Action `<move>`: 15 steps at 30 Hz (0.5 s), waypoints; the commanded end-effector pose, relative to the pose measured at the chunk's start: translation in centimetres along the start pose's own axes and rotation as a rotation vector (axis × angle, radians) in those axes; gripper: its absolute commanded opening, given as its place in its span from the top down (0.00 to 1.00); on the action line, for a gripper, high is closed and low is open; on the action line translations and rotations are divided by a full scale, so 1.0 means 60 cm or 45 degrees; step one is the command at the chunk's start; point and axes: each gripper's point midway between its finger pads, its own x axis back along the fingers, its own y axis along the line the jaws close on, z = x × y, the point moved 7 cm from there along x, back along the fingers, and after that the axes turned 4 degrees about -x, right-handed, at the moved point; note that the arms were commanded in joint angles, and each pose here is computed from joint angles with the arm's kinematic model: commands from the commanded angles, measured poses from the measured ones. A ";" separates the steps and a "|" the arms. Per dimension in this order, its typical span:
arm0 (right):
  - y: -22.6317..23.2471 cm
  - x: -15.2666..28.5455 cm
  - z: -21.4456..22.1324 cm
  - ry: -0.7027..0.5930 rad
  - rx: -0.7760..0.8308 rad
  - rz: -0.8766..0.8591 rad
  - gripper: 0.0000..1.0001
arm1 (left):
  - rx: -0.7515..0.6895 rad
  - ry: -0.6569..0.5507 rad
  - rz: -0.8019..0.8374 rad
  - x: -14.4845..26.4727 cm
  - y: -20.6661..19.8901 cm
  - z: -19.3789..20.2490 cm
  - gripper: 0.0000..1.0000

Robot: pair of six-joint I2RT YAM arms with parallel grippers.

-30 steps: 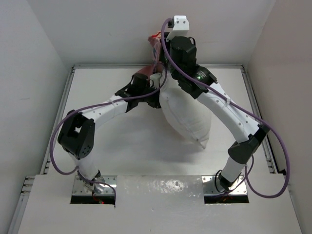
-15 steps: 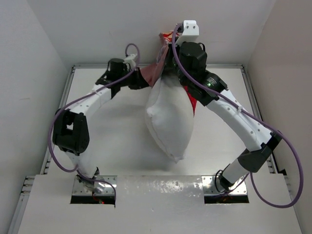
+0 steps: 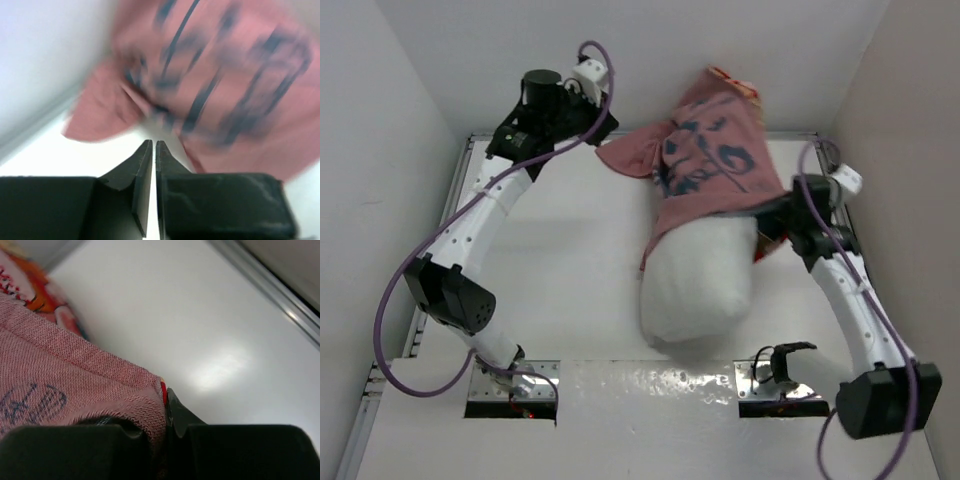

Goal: Put the pillow into the pillowcase

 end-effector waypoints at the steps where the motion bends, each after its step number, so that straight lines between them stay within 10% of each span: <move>1: -0.149 -0.020 0.030 0.072 -0.397 0.305 1.00 | -0.011 0.246 0.101 -0.022 -0.024 0.090 0.93; 15: -0.150 -0.042 0.068 0.294 -0.176 0.103 1.00 | -0.444 0.555 0.831 -0.064 -0.283 0.250 0.39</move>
